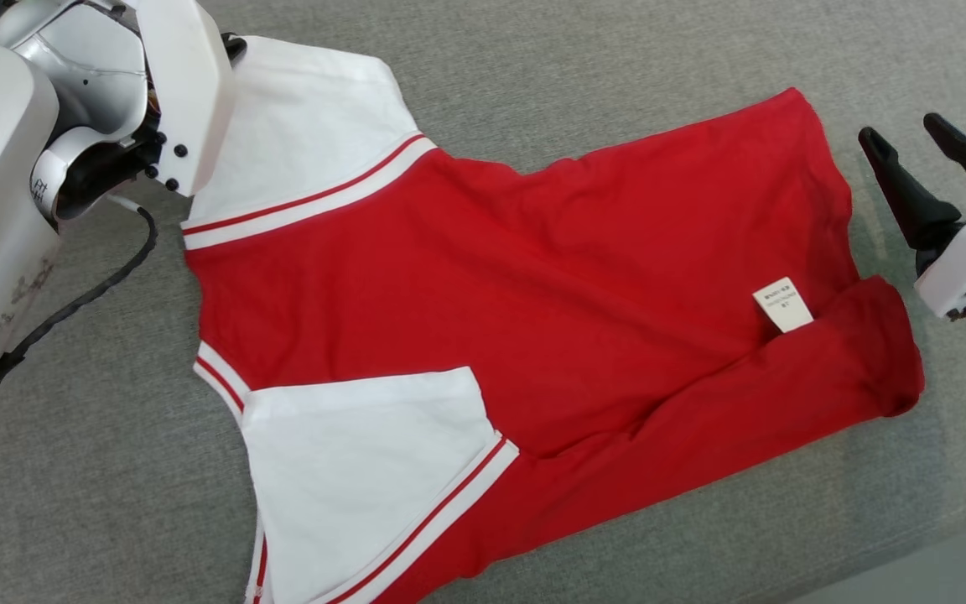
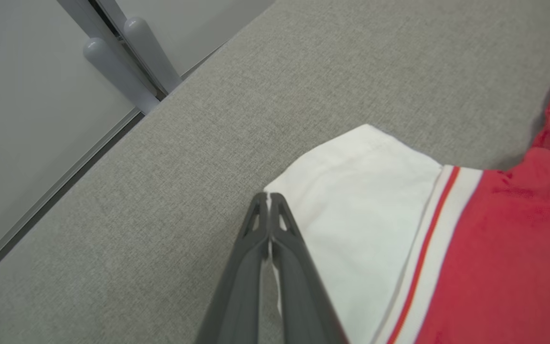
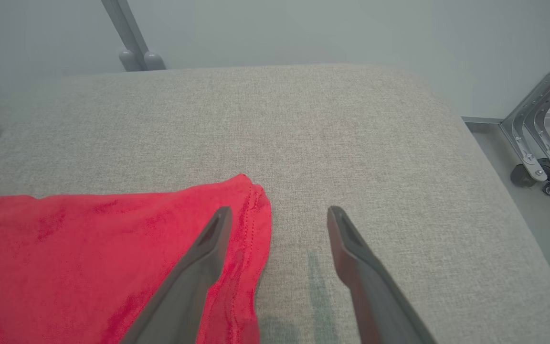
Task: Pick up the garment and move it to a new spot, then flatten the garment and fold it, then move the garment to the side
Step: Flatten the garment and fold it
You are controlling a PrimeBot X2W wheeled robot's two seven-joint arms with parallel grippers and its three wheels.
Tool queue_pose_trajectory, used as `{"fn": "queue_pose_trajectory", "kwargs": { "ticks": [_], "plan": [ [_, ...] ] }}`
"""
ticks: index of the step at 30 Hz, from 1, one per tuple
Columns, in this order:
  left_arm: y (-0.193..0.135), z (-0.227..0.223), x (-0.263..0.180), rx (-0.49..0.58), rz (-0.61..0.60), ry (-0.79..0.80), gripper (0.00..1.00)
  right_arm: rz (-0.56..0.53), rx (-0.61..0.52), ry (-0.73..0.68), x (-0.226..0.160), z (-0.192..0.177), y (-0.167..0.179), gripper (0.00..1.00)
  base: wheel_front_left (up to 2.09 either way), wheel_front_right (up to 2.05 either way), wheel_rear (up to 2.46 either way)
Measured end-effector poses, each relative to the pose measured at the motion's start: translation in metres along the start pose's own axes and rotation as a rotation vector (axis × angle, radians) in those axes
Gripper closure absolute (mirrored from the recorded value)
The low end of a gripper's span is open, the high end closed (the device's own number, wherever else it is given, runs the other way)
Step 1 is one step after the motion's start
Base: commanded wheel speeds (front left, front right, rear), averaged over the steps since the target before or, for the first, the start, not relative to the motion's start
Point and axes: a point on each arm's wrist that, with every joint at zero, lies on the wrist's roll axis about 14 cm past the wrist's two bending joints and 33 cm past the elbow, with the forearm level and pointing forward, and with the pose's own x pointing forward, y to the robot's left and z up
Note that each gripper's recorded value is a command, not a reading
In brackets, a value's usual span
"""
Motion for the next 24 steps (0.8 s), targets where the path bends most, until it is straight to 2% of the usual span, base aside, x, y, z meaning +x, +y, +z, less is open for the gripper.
{"fn": "queue_pose_trajectory", "kwargs": {
  "ticks": [4,8,17,20,22,24],
  "plan": [
    [0.001,-0.007,-0.011,0.019,0.004,0.004,1.00,-0.007,-0.088,0.047,0.022,0.008,-0.002,0.00,0.00,0.00,0.00],
    [0.006,-0.011,-0.020,0.031,0.013,0.000,1.00,0.012,-0.134,0.116,0.042,-0.004,0.009,0.00,0.00,0.00,0.00],
    [0.005,-0.014,-0.027,0.048,0.012,-0.004,1.00,0.009,-0.130,0.189,0.064,-0.016,0.014,0.00,0.00,0.00,0.00],
    [0.005,-0.016,-0.029,0.050,0.012,0.001,1.00,-0.002,-0.124,0.213,0.067,-0.020,0.010,0.09,0.00,0.00,0.00],
    [0.007,-0.017,-0.030,0.049,0.018,0.000,1.00,-0.008,-0.115,0.202,0.069,-0.017,0.008,0.09,0.00,0.00,0.00],
    [0.008,-0.018,-0.032,0.049,0.021,0.002,1.00,-0.014,-0.104,0.181,0.070,-0.010,0.006,0.00,0.00,0.00,0.00]
  ]
}}
